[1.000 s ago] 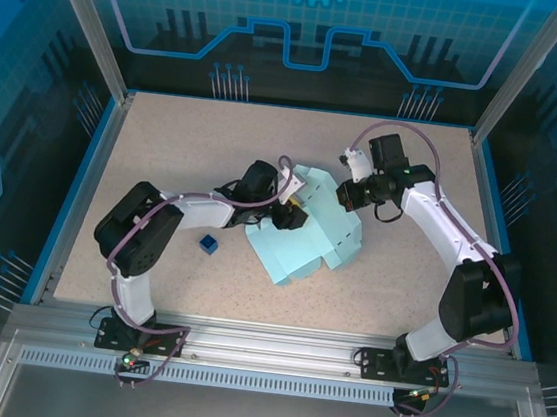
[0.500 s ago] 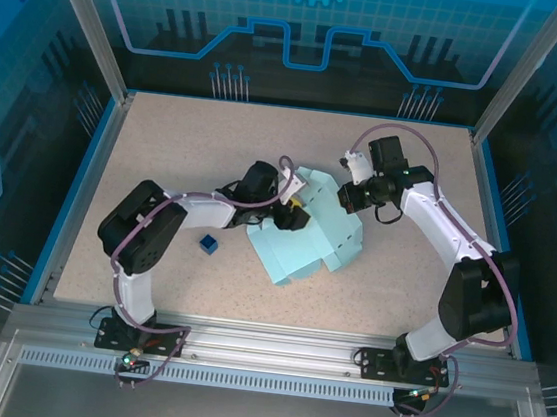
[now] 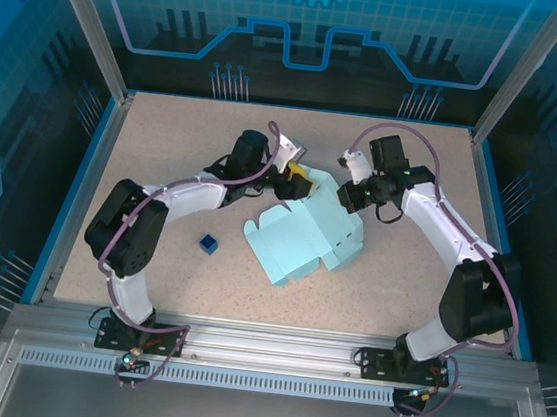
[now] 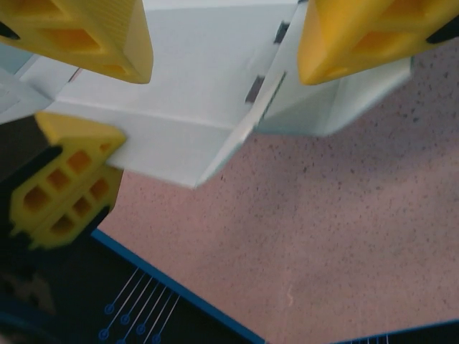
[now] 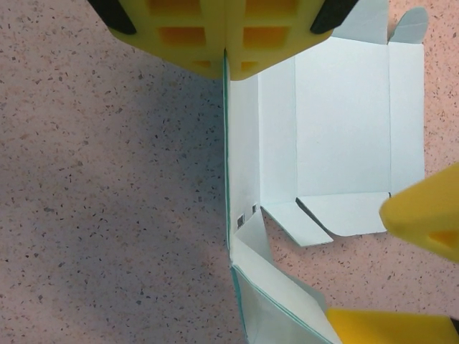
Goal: Fold the paper box
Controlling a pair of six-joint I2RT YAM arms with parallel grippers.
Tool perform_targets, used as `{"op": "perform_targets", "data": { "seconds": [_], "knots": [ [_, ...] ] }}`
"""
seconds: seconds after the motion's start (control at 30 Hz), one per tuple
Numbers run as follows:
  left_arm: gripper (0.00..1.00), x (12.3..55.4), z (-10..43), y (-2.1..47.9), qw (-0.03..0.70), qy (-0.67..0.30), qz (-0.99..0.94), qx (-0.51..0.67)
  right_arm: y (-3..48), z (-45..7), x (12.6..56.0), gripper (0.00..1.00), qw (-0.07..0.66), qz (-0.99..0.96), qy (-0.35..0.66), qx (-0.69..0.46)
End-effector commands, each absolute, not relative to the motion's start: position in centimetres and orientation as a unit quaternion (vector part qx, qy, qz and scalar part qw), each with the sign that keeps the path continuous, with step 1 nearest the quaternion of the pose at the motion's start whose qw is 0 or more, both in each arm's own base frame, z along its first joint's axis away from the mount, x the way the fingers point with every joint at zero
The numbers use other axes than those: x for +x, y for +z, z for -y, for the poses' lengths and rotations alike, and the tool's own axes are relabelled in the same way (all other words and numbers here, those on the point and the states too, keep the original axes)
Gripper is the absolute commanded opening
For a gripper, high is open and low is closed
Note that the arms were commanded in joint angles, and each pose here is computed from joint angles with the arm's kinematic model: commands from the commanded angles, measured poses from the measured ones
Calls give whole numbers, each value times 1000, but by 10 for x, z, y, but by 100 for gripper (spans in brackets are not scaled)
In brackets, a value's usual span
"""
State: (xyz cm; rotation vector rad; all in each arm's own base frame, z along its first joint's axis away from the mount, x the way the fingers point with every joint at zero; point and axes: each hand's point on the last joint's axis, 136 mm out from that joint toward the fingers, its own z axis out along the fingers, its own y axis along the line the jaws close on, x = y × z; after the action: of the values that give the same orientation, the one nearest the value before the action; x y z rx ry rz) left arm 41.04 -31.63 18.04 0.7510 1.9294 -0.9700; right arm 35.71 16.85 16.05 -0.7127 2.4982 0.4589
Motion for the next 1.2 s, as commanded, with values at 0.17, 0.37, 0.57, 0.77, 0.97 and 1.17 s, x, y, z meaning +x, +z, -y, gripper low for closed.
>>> {"op": "perform_targets", "data": {
  "seconds": [0.17, 0.37, 0.57, 0.77, 0.97, 1.17],
  "knots": [
    [56, 417, 333, 201, 395, -440, -748, 301, 176, -172, 358, 0, 269, -907, 182, -269],
    [46, 399, 342, 205, 371, -480, -730, 315, 180, -172, 363, 0, 274, -908, 181, -259],
    [41, 384, 349, 198, 353, -486, -729, 328, 184, -173, 366, 0, 278, -908, 183, -256],
    [42, 378, 355, 191, 343, -488, -730, 335, 184, -175, 367, 0, 281, -904, 182, -266],
    [45, 381, 351, 190, 351, -474, -735, 335, 187, -172, 364, 0, 288, -900, 171, -280],
    [51, 386, 333, 196, 373, -453, -742, 325, 186, -163, 362, 0, 292, -899, 139, -295]
  ]
}}
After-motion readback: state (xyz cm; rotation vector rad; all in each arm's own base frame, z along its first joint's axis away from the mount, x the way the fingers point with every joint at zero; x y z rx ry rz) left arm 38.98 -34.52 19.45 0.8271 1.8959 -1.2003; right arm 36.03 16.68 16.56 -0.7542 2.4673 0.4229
